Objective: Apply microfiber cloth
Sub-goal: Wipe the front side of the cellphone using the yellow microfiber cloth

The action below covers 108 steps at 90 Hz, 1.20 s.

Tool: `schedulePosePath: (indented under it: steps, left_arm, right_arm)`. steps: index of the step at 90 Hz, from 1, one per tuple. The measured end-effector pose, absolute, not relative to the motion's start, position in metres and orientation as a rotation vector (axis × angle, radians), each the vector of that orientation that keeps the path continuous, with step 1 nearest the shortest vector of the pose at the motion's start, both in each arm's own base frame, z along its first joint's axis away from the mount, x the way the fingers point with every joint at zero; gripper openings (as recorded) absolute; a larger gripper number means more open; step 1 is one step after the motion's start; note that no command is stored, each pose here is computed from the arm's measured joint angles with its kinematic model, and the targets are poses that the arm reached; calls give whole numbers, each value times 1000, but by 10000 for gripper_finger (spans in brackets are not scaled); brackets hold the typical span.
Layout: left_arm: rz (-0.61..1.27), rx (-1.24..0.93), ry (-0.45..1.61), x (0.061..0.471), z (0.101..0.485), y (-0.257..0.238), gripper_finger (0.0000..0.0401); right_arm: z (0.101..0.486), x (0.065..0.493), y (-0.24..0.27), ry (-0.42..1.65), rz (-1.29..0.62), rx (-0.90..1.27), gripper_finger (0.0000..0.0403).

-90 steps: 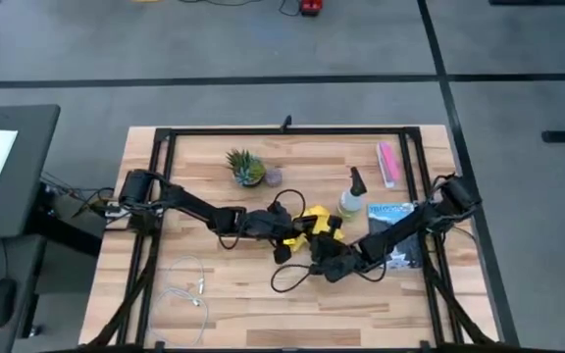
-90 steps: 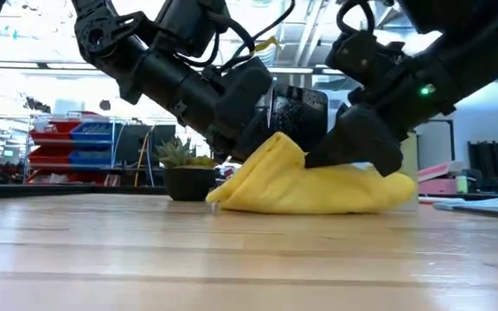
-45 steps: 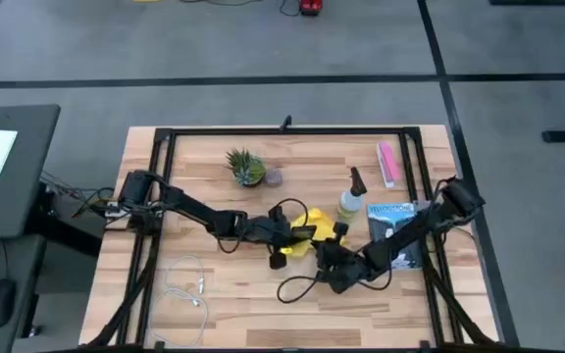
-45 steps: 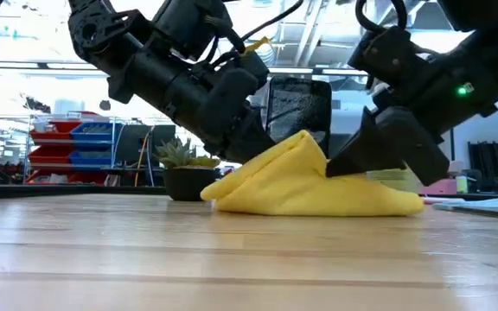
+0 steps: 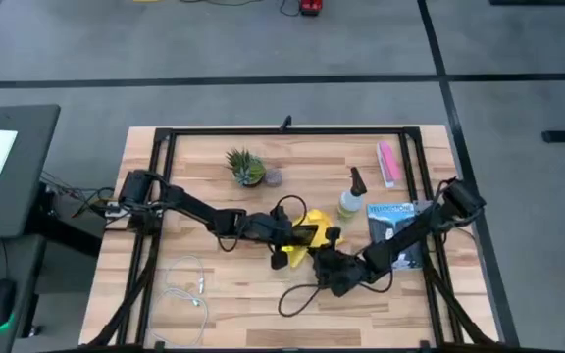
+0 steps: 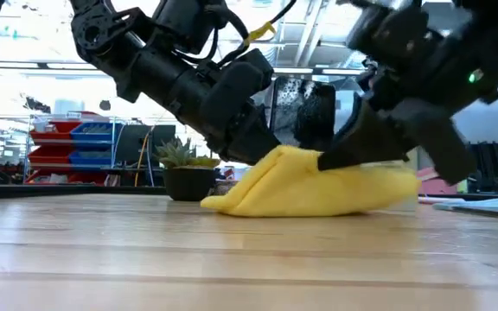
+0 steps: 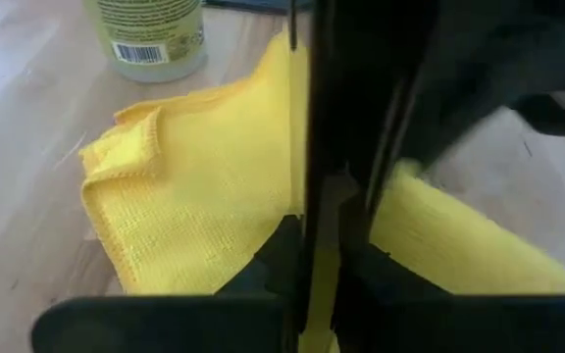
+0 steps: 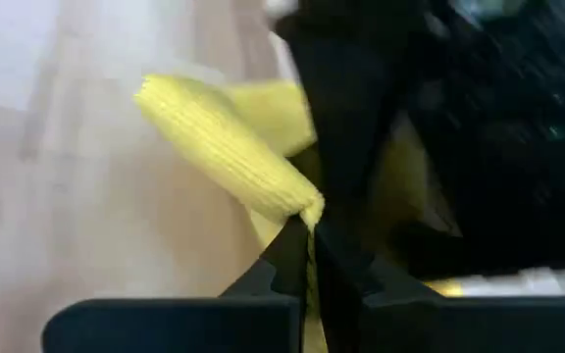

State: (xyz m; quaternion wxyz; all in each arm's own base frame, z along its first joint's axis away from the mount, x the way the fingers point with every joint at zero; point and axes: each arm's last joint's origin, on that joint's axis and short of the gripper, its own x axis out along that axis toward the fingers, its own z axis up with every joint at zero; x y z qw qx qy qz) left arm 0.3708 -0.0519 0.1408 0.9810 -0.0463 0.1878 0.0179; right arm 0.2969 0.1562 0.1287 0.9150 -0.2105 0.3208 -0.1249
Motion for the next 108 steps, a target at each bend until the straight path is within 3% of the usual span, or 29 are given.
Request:
schedulePosePath:
  steps: [25,51,73,99,108]
  left_arm:
    - [52,-92,359,371,142,-51,8]
    - [58,-92,355,372,143,-51,8]
    - [59,-92,353,372,143,-51,8]
    - [67,-93,361,371,142,-50,8]
    - [71,-94,363,371,142,-50,8]
  right_arm:
    - [129,293,169,782,-28,-405,10]
    - [138,289,185,799,-30,-474,108]
    - [142,298,175,793,-56,-524,160]
    - [142,324,137,845,39,-236,264]
    - [141,327,130,856,27,-190,281]
